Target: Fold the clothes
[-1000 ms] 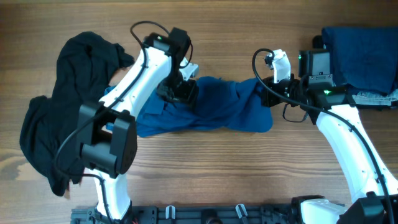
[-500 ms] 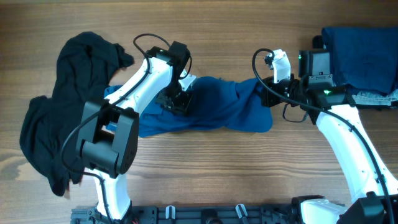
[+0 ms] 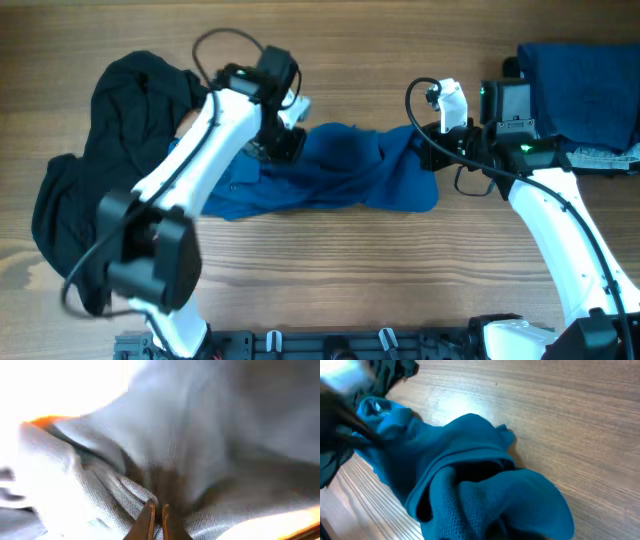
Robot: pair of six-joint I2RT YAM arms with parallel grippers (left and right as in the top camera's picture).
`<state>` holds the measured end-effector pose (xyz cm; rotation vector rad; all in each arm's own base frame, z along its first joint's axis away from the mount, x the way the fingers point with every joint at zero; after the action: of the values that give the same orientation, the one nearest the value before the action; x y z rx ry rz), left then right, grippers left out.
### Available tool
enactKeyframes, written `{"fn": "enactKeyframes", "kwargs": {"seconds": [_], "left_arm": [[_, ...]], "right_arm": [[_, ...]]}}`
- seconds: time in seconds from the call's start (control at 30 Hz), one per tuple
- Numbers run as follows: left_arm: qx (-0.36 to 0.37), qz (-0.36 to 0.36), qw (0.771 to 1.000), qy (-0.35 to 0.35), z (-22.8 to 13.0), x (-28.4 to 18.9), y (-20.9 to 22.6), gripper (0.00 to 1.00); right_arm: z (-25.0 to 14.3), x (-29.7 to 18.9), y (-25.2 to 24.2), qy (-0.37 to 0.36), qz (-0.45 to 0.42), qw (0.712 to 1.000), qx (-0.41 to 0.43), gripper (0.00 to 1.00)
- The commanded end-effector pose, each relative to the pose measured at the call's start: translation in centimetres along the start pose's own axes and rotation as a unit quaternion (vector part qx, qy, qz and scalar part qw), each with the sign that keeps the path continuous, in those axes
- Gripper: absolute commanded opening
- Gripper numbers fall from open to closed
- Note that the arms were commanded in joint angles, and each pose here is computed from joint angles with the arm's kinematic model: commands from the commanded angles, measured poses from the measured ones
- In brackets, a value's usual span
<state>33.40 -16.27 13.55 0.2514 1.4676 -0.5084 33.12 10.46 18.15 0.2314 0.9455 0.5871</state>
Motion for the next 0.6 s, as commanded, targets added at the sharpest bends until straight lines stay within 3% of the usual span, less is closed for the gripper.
{"fn": "enactKeyframes", "kwargs": {"seconds": [0.0,0.23,0.4,0.57], "left_arm": [[-0.011,0.038,0.991,-0.128,2.2,-7.2,0.2,0.04],[-0.05,0.082,0.935,-0.34,3.7,-18.4,0.1,0.04],[-0.064,0.091,0.872,-0.477,1.5,-28.2,-0.9,0.04],[-0.058,0.09,0.821,-0.561,-1.1,-33.9,-1.9,0.04]], "right_arm": [[1.3,-0.4,0.0,-0.019,-0.003,1.0,-0.006,0.04],[2.0,-0.6,0.8,-0.031,0.02,0.999,-0.002,0.04],[3.1,-1.8,1.5,-0.052,0.02,0.998,-0.013,0.04],[0.9,-1.6,-0.6,-0.007,-0.049,0.996,0.08,0.04]]}}
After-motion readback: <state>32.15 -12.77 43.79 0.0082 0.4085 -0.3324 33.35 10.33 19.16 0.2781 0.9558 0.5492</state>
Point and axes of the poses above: each gripper's point midway between its finger pads, its own x axis out along the fingers, its own y axis along the line the jaws close on, z = x × y, the point moved 3 cm from there along -x, back along the fingers, and after that the axes turned 5 degrees about x, right-handed, at the moved point
